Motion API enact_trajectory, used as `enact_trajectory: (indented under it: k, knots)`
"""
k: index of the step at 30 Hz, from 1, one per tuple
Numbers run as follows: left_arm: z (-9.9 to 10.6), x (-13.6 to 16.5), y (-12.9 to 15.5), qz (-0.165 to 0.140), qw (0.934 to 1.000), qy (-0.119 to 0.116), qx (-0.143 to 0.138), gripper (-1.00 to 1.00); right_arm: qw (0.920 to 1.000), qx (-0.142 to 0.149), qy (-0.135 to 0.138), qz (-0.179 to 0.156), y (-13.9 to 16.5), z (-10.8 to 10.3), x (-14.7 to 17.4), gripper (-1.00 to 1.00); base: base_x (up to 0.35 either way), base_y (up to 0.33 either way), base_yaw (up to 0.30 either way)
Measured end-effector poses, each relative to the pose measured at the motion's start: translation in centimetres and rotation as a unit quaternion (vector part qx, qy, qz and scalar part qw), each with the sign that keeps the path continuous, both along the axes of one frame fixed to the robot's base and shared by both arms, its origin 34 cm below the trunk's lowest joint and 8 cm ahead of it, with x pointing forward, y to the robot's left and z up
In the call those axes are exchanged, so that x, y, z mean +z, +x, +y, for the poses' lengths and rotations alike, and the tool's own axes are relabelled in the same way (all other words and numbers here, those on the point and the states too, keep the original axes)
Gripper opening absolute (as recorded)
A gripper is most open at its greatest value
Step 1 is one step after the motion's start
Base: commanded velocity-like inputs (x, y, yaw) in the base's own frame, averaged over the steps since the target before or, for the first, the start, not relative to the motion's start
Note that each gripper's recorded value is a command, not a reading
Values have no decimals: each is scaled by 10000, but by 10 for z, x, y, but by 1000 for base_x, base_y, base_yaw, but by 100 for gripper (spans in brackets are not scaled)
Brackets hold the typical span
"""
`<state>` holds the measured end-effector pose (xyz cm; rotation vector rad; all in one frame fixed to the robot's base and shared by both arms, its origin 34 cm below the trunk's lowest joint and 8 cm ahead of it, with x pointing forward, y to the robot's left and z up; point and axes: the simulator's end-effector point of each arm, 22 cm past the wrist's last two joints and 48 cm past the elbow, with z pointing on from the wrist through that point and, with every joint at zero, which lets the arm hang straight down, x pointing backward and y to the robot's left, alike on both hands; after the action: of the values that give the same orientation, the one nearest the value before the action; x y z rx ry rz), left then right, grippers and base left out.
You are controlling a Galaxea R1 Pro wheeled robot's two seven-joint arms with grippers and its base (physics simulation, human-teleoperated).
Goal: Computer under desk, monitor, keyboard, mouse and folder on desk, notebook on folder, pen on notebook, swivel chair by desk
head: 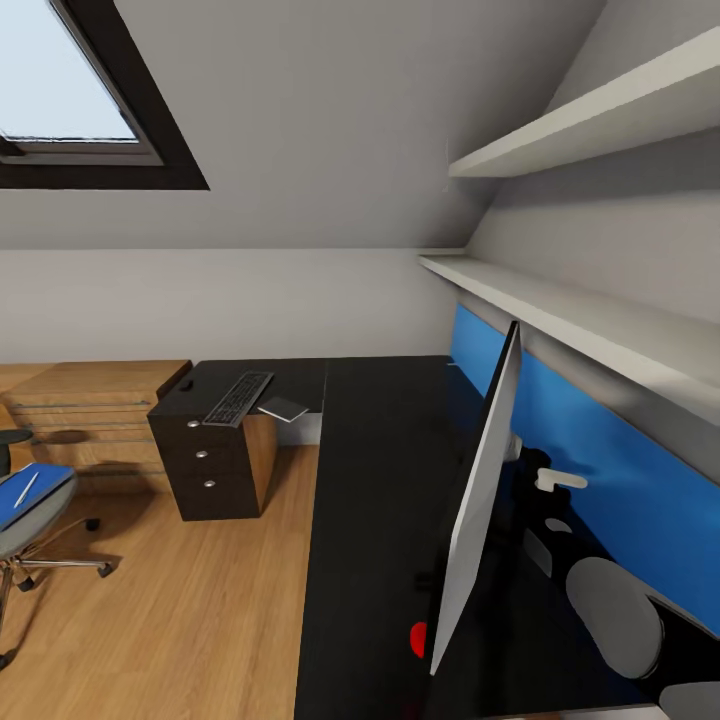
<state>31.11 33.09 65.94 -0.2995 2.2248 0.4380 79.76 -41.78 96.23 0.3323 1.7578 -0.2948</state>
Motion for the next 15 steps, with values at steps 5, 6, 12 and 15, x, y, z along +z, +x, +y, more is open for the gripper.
enact_trajectory:
  k: [5, 6, 12, 15]
  knots:
    - [0, 0, 0, -6, 10000, -5, -6, 100, 10000, -3, -9, -2, 0, 0, 0, -100, 150, 0, 0]
    - [0, 0, 0, -6, 10000, 0, 1, 100, 10000, -2, -10, 0, 0, 0, 0, -100, 50, 0, 0]
    - [0, 0, 0, -6, 10000, 2, 9, 100, 10000, -8, -5, -1, 0, -1, 0, -100, 17, -24, 0]
    - [0, 0, 0, -2, 10000, -4, -1, 100, 10000, -7, -8, 1, 0, -1, 1, -100, 92, -194, 0]
